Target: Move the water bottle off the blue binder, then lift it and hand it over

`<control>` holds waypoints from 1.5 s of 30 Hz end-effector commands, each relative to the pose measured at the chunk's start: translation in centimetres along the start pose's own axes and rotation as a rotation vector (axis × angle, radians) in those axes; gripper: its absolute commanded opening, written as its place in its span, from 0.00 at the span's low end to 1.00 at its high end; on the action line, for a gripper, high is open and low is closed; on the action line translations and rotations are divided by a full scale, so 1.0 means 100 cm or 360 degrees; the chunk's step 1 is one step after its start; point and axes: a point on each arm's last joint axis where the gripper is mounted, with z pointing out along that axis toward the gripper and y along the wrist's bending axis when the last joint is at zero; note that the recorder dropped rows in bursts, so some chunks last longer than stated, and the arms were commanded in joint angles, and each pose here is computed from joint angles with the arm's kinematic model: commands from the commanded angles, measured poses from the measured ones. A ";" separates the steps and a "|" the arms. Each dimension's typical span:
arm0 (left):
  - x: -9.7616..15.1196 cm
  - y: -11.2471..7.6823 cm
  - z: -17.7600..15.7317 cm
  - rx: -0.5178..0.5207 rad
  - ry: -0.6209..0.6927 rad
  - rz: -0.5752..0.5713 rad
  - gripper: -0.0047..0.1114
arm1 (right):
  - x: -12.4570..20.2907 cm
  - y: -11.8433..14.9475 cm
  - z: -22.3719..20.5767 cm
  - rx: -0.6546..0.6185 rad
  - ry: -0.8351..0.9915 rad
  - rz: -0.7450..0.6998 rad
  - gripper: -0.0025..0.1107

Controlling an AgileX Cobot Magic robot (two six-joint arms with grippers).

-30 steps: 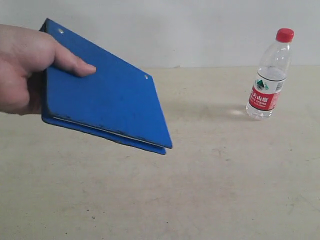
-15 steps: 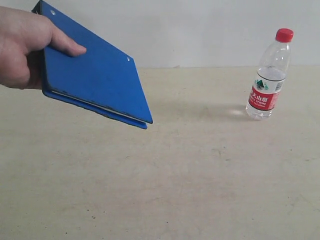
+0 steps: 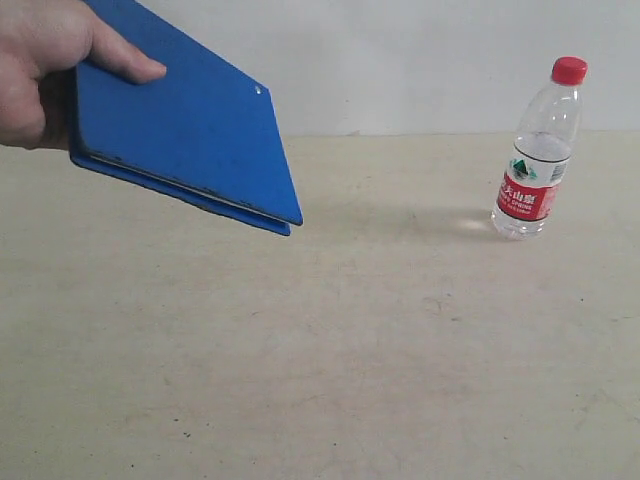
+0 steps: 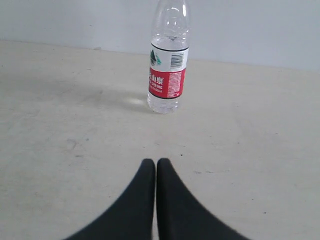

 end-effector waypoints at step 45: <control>0.030 0.015 -0.001 -0.0192 0.0374 0.0247 0.08 | 0.000 0.000 0.000 0.0004 -0.0009 -0.0025 0.02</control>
